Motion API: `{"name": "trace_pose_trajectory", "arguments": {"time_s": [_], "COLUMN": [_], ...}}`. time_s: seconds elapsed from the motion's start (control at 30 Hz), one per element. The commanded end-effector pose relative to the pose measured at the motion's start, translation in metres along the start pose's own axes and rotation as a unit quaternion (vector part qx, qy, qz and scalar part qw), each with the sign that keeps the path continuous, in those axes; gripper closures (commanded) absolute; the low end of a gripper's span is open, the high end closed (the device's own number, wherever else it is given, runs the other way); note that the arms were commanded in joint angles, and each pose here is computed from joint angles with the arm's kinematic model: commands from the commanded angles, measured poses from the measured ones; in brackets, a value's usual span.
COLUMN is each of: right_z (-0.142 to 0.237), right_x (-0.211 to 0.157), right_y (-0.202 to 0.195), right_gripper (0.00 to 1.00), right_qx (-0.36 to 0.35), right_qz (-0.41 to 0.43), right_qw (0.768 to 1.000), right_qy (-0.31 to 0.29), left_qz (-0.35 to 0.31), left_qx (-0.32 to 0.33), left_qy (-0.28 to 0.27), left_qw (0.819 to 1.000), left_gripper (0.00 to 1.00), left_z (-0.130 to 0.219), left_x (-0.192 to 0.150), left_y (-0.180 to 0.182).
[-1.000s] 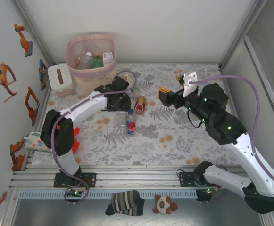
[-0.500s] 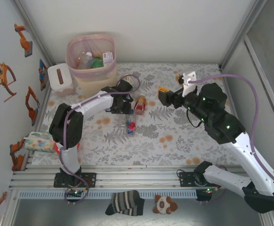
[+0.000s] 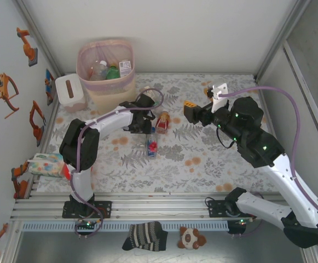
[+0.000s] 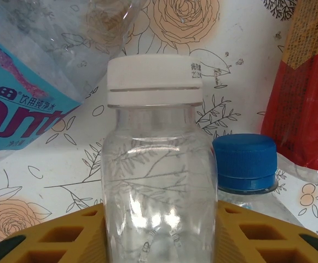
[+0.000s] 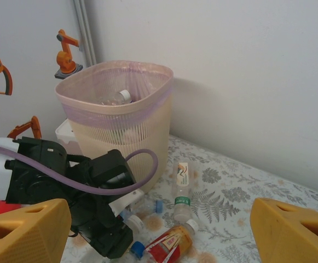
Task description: Put the plastic bottles in the bin
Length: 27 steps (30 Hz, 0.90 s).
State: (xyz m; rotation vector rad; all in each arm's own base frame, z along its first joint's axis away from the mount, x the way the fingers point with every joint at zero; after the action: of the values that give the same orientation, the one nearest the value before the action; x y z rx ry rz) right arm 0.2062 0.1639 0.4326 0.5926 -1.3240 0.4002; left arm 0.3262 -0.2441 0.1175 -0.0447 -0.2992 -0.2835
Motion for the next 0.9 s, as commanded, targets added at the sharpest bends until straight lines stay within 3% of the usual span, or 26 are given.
{"name": "trace_pose_trajectory", "arguments": {"time_s": [0.0,0.3,0.87], "right_z": [0.002,0.002,-0.002], "right_x": [0.004,0.005,0.005], "right_y": [0.0,0.0,0.0], "right_gripper": [0.16,0.16,0.16], "right_qx": [0.002,0.0,0.005], "right_qz": [-0.012,-0.011,-0.011], "right_qw": [1.0,1.0,1.0], "right_qy": [-0.011,-0.011,-0.011], "left_qz": [-0.004,-0.011,-0.065], "left_qx": [0.008,0.005,-0.003], "left_qy": [-0.004,-0.035,-0.148], "left_qw": [1.0,0.999,0.987], "left_gripper": [0.56,0.59,0.6], "left_z": [0.01,0.045,0.164], "left_x": [0.003,0.011,0.039], "left_y": [0.001,0.004,0.015]}}
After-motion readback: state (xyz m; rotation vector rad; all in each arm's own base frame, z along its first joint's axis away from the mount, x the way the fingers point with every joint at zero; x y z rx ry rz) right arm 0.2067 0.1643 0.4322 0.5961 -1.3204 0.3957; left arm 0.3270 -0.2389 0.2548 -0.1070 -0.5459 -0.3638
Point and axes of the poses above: each hand's point on the last joint's axis, 136 mm out from that joint toward the fingers, its own z axis back along the fingers, its own y axis along the line the jaws close on, x = y × z, the point moved 6 cm from there along z, back along the fingers, and after that the axes turned 8 degrees about -z, right-handed, at the moved point
